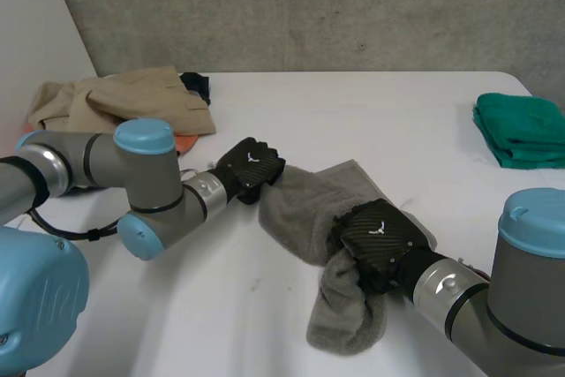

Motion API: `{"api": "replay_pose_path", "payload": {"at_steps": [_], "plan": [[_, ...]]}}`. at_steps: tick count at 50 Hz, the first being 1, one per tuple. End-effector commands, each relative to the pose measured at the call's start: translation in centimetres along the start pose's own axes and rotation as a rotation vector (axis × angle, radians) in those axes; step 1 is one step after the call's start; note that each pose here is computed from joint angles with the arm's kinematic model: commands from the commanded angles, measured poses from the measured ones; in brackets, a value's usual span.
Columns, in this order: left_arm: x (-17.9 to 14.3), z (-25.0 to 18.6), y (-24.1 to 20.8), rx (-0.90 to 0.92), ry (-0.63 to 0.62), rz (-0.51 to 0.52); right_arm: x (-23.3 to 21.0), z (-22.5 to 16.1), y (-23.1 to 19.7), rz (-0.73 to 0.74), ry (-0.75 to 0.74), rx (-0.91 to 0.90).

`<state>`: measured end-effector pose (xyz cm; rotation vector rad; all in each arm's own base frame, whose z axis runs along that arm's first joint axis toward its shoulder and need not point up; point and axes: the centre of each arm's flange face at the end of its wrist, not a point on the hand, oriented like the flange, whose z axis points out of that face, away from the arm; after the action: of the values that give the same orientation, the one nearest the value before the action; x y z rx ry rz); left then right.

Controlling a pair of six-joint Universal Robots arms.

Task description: Fold the laundry.

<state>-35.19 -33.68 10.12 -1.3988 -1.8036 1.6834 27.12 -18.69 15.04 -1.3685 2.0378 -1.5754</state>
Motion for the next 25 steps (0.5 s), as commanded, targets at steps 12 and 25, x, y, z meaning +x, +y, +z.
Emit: {"api": "replay_pose_path", "payload": {"at_steps": [12,25], "plan": [[-5.8,-6.0,-10.5,0.134,-0.271,0.08,10.0,-1.0,-6.5,-0.012,0.314,0.191],[-2.0,-12.3,-11.5,0.09,-0.221,-0.01,20.3,3.3,-4.4,0.348,0.431,0.159]]}}
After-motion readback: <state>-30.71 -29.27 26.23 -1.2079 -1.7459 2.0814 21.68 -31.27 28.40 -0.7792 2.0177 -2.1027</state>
